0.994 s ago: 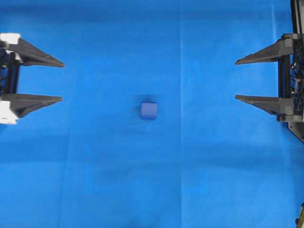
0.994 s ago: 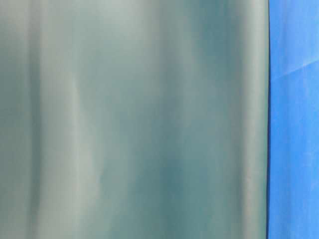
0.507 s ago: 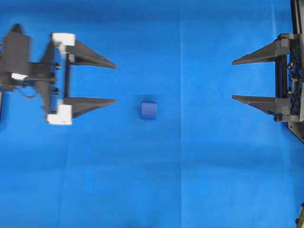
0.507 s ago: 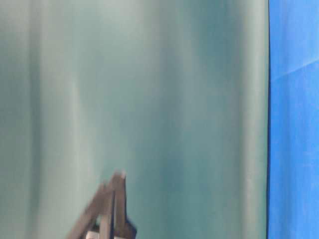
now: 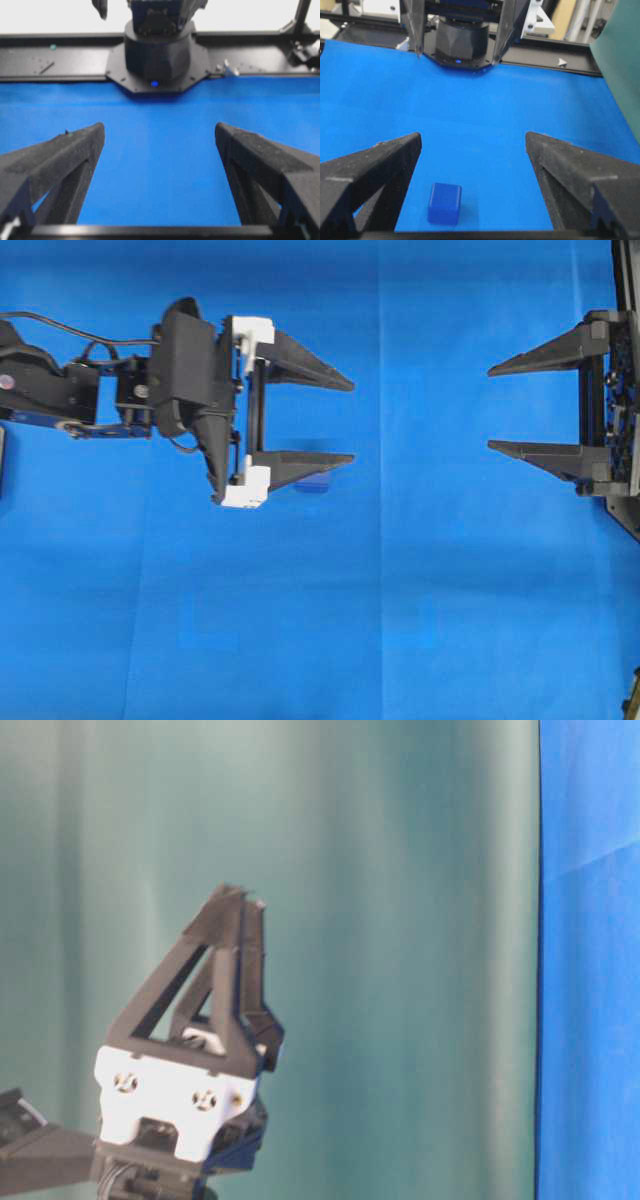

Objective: Handover the blue block to the right arm after grasping it with the left arm, then place it in the designated position.
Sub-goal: 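Rotate the left gripper downward and lower it over the blue cube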

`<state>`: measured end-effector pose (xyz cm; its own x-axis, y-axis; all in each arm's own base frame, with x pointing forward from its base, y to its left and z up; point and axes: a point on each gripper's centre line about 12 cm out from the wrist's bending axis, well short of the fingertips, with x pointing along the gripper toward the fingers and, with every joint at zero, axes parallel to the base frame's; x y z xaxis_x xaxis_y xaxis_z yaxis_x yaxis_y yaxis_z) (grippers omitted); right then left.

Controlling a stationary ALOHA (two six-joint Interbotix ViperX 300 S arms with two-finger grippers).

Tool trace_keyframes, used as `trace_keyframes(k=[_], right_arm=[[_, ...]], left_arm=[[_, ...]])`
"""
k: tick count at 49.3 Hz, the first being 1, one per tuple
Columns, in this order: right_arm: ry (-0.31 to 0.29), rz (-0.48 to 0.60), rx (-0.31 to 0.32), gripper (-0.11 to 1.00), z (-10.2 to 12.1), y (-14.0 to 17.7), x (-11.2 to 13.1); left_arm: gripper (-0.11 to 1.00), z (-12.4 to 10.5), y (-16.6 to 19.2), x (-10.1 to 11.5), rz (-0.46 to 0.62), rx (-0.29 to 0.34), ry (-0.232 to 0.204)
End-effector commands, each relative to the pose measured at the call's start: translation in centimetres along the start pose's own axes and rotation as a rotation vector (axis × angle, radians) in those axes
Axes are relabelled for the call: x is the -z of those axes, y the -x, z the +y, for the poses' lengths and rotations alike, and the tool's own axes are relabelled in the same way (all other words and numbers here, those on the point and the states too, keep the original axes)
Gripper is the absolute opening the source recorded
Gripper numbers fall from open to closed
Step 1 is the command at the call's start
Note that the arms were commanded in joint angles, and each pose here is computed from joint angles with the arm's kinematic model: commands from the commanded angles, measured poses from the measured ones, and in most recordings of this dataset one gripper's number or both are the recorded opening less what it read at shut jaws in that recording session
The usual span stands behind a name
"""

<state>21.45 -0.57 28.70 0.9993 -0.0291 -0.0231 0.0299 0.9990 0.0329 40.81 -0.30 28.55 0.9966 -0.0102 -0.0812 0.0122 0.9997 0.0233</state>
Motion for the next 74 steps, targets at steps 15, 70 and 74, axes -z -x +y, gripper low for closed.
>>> trace_keyframes(k=[15, 70, 74], right_arm=[[-0.005, -0.028, 0.001, 0.95, 0.0, -0.3, -1.1], [-0.005, 0.008, 0.002, 0.95, 0.0, -0.3, -0.8], [-0.005, 0.008, 0.002, 0.95, 0.0, -0.3, -0.8]], left_arm=[[0.93, -0.1, -1.0, -0.7, 0.232, -0.003, 0.065], [0.93, -1.0, -2.9, -0.2, 0.879, -0.014, 0.063], [0.93, -1.0, -2.9, -0.2, 0.882, -0.014, 0.064]])
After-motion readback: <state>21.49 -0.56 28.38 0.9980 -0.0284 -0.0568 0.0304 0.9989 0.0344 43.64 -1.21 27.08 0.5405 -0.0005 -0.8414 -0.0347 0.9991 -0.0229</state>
